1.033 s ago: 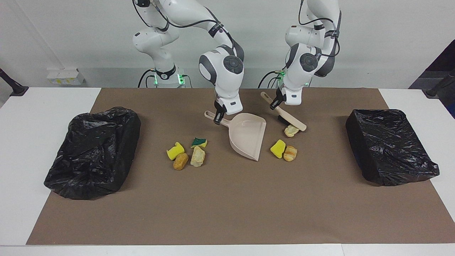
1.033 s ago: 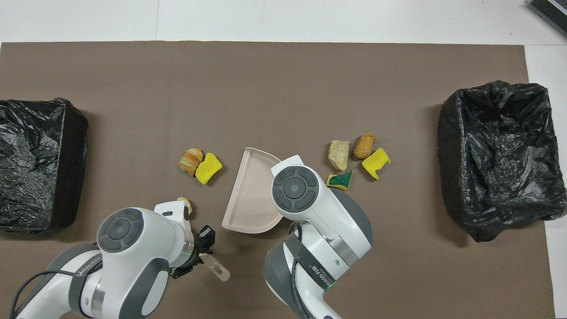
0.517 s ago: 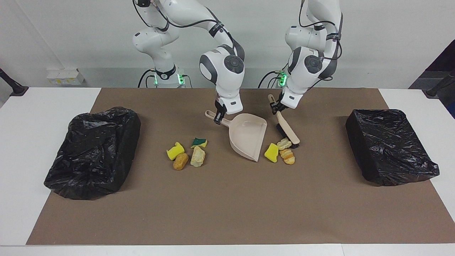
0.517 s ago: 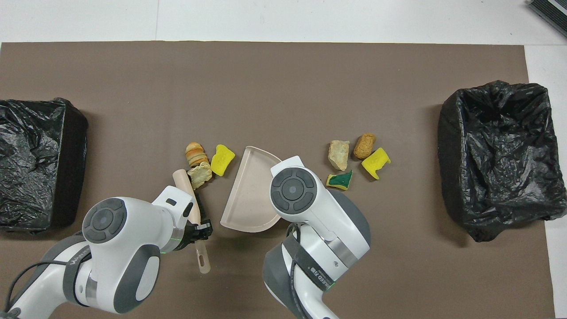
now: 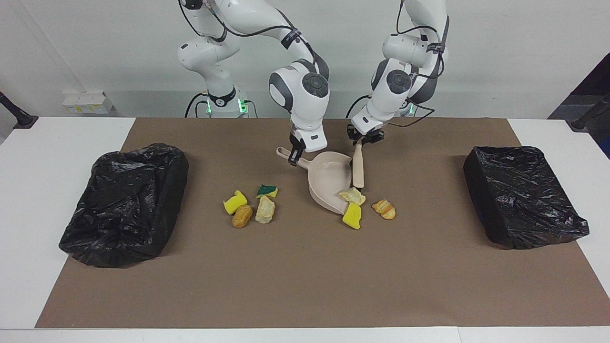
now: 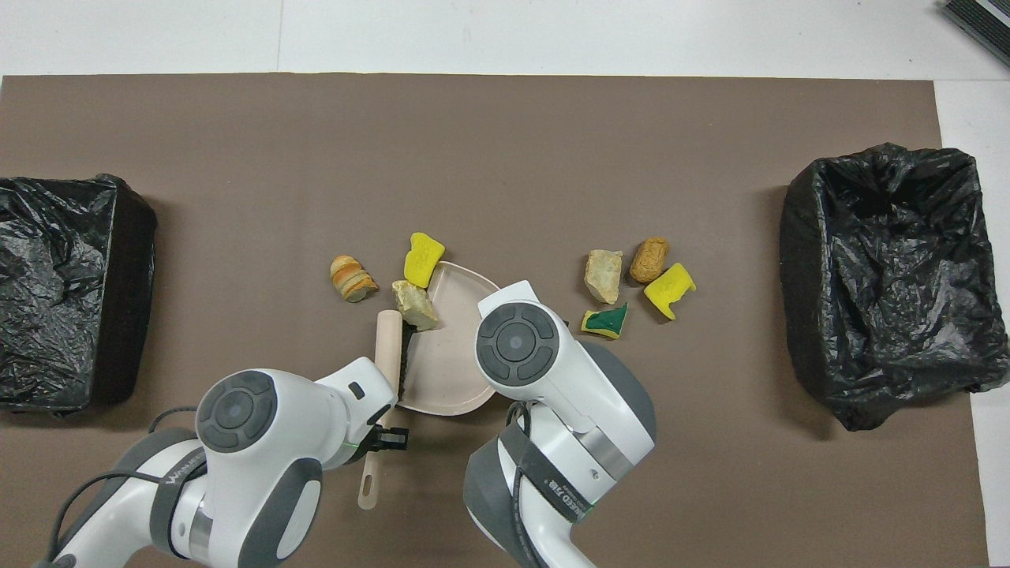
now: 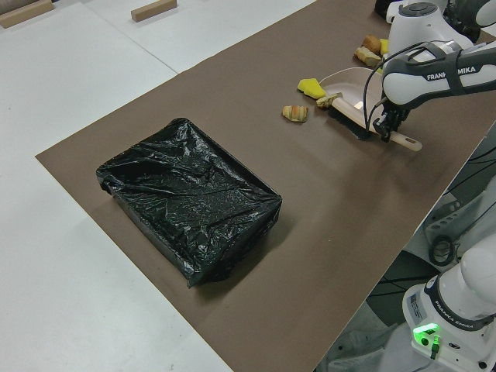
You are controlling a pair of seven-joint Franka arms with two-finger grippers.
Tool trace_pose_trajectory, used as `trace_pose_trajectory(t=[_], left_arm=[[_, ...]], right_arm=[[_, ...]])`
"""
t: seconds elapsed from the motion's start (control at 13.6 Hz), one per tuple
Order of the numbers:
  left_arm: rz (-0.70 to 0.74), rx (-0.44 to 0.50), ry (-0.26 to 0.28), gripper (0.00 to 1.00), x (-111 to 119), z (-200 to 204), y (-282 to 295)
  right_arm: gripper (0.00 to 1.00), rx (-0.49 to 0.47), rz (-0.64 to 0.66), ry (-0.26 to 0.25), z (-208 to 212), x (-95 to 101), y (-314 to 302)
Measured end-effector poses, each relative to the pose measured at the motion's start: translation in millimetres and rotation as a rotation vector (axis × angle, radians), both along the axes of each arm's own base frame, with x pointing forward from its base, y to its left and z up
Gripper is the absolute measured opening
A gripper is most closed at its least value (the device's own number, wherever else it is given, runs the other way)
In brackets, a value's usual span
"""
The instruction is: Sweep and dump trash in bin
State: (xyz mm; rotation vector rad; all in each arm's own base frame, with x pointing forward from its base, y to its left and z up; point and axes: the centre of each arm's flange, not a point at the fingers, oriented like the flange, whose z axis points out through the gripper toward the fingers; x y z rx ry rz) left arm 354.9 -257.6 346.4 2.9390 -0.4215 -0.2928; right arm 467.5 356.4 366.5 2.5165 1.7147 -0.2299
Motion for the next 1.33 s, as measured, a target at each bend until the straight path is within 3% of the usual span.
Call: trace_pose_trajectory(t=[0.37,0.44,0.59,0.74,1.11,1.33], left_arm=[[-0.132,0.006,0.093,0.26,-1.8,49.5,-25.0],[-0.137,0.015,0.081,0.26,7.3,65.1,-21.7],[-0.13,0.071,0.013,0.26,33.6,80.9,0.2],[-0.122,0.112,-0.016,0.26,67.4,78.9,43.2],[-0.224,0.163,-0.105,0.26,171.3,58.2,160.4],[-0.265,0.18,-0.148,0.26,199.4,21.0,174.8]], right_arm=[[0.32,0.0,0.004,0.001,-0.1,-1.6,2.0],[0.32,0.0,0.004,0.001,-0.1,-1.6,2.0],[0.32,0.0,0.004,0.001,-0.1,-1.6,2.0],[0.32,0.0,-0.007,-0.001,-0.2,-1.6,2.0],[0.32,-0.008,-0.092,-0.014,0.0,-4.3,5.1],[0.32,-0.01,-0.153,-0.023,0.2,-6.3,7.5]])
